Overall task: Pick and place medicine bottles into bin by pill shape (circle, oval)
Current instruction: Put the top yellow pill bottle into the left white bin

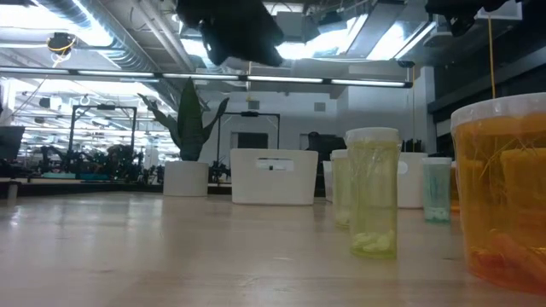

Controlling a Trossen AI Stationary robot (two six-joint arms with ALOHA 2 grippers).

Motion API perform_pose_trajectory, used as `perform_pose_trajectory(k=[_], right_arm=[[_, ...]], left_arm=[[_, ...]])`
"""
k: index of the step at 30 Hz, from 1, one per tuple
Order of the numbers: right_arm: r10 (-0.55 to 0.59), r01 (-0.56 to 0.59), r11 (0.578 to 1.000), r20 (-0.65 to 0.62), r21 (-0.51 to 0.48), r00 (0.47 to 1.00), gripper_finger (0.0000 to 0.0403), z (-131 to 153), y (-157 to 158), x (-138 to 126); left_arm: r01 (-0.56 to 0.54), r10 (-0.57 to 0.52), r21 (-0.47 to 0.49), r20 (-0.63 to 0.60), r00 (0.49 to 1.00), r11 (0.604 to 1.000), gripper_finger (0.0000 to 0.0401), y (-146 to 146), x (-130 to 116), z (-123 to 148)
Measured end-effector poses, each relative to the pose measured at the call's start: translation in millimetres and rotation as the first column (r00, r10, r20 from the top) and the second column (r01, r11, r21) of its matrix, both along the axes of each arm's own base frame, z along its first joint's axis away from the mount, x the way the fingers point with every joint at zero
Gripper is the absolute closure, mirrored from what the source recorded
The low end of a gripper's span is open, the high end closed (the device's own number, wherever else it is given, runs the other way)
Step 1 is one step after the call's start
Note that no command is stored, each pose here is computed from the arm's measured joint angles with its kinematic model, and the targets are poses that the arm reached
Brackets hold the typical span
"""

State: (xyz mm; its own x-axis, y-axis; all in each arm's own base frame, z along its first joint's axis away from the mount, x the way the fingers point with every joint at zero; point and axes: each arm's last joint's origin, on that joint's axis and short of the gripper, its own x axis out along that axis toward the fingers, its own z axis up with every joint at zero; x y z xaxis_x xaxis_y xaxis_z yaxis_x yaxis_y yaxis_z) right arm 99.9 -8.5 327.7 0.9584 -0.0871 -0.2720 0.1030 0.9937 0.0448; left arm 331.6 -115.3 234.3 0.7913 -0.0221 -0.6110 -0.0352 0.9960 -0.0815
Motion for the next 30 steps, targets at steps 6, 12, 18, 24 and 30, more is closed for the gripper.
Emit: perform_pose_trajectory(k=[6,12,18,24,30], right_arm=[[0.0,0.0,1.0,0.0,0.002,1.0,0.0363,0.0,0.0,0.0],[0.0,0.0,1.0,0.0,0.003,1.0,0.0363,0.0,0.0,0.0],[0.0,0.0,1.0,0.0,0.003,1.0,0.0363,0.0,0.0,-0.1],[0.0,0.0,1.0,0.0,0.002,1.0,0.0363,0.0,0.0,0.0],[0.0,0.0,1.0,0.0,0.003,1.0,0.0363,0.0,0.0,0.0]], left_arm=[[0.021,-0.021,0.01,-0.028,0.999,1.0,0.0244,-11.2,8.1,-21.5],[0.022,-0.022,0.012,-0.039,0.999,1.0,0.0244,-14.7,13.9,-34.6],[0.022,-0.022,0.012,-0.04,0.999,1.0,0.0244,-15.4,16.3,-39.3],[0.024,-0.024,0.01,-0.027,0.999,1.0,0.0244,-15.6,17.0,-38.2],[0.024,-0.024,0.011,-0.03,0.999,1.0,0.0244,-15.6,16.9,-38.4]])
